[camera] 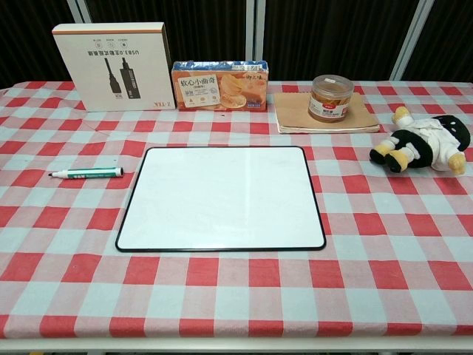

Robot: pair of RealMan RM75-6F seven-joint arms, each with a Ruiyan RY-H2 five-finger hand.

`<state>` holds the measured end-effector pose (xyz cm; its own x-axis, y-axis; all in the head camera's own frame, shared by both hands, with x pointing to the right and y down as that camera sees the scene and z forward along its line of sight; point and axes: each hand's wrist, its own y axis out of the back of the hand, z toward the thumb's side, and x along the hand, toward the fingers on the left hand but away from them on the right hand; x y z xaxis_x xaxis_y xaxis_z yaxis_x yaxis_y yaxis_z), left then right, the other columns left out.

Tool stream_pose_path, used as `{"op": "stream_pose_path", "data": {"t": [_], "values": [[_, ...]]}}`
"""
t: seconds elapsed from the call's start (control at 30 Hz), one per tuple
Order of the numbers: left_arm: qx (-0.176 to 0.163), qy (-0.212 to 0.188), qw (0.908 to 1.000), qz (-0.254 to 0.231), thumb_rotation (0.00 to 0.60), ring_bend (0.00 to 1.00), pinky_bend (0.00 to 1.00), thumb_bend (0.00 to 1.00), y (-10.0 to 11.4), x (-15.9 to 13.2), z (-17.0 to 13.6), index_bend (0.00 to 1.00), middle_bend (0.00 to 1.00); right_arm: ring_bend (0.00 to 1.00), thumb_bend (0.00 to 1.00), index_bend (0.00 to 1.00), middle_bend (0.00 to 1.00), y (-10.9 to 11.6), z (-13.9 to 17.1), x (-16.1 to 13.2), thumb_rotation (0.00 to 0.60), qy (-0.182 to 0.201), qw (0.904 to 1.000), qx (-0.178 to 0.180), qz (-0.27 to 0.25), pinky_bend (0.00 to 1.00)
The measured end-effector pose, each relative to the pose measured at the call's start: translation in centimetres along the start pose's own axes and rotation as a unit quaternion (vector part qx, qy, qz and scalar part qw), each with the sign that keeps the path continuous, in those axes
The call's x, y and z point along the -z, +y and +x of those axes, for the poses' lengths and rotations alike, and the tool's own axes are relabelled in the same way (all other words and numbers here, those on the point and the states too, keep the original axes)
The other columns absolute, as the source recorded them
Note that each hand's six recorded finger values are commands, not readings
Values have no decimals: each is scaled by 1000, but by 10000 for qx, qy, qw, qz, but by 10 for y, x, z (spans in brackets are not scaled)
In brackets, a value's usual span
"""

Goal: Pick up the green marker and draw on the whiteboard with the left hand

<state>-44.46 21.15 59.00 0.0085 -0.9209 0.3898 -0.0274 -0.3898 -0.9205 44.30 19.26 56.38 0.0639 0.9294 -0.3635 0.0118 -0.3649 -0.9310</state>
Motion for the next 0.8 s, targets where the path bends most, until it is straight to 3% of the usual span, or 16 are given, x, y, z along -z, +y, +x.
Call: {"op": "stream_pose_path", "data": {"t": [0.33, 0.5, 0.6, 0.8], "values": [[-98, -171, 9998, 2, 600, 39, 82, 89, 5, -10, 12, 228, 148, 0, 154, 0, 101, 3, 2, 0, 600, 23, 10000, 56, -33, 0], [-139, -410, 9990, -58, 600, 158, 126, 87, 10, -24, 34, 240, 166, 0, 154, 0, 100, 8, 0, -1, 600, 103, 9999, 125, -20, 0], [-74, -616, 9980, -89, 600, 285, 256, 87, 10, -40, 57, 297, 239, 0, 155, 0, 100, 11, -1, -2, 600, 161, 9997, 159, -20, 0], [378, -1013, 9941, 62, 600, 672, 773, 108, -9, -82, 104, 382, 325, 0, 155, 0, 101, 17, 0, 0, 600, 176, 9996, 238, 34, 0]]}}
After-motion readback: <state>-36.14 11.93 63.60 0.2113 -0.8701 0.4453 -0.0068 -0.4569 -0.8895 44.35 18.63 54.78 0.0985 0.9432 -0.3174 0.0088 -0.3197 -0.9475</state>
